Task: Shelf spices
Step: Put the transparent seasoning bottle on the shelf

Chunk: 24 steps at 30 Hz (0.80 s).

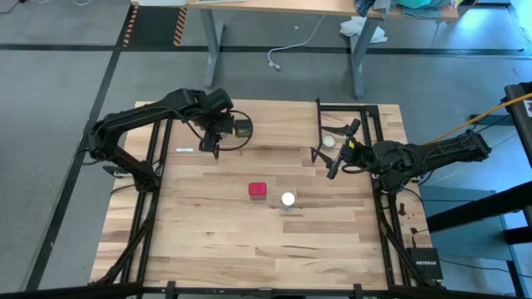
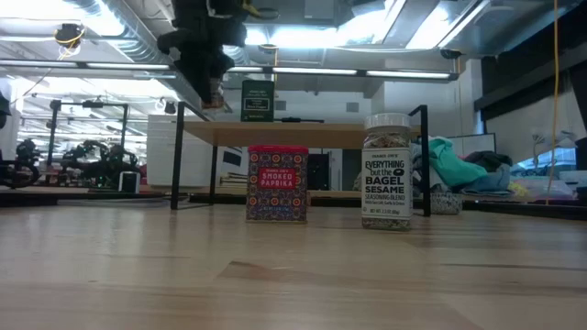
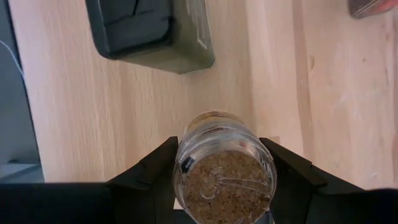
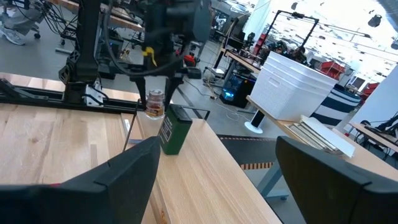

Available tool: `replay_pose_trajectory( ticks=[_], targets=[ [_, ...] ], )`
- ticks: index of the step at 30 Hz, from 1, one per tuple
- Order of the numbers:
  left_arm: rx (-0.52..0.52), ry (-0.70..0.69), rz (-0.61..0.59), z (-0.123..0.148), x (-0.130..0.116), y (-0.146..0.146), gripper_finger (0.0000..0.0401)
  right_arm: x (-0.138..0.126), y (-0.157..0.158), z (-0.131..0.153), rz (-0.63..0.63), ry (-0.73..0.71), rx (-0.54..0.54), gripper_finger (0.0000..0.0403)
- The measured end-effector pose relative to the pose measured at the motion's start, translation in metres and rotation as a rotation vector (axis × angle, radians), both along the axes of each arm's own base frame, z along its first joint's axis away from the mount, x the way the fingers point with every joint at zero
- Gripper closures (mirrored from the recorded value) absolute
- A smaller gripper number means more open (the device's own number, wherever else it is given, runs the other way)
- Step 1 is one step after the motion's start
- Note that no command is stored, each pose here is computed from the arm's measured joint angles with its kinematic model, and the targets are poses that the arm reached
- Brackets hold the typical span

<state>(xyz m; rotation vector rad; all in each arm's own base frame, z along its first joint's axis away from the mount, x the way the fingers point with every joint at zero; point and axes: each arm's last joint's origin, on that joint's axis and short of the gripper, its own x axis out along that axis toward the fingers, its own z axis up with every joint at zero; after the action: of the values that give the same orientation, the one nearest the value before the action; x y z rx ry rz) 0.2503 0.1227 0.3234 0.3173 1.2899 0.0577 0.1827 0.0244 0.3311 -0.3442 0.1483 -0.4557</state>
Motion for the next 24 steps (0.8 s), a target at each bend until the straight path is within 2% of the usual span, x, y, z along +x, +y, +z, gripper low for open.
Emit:
replay_pose_trajectory(
  ticks=[10,19,24],
  targets=[
    [-0.045,0.043,0.015,-0.017,0.006,0.021,0.0226,0.000,0.000,0.000,0.000,-0.001,0.000,0.0077],
    [-0.049,0.014,0.023,-0.018,0.010,0.021,0.0226,0.000,0.000,0.000,0.000,0.000,0.000,0.0077],
    [-0.041,0.031,0.096,-0.016,0.008,0.021,0.0161,0.000,0.000,0.000,0.000,0.000,0.000,0.0077]
  ],
)
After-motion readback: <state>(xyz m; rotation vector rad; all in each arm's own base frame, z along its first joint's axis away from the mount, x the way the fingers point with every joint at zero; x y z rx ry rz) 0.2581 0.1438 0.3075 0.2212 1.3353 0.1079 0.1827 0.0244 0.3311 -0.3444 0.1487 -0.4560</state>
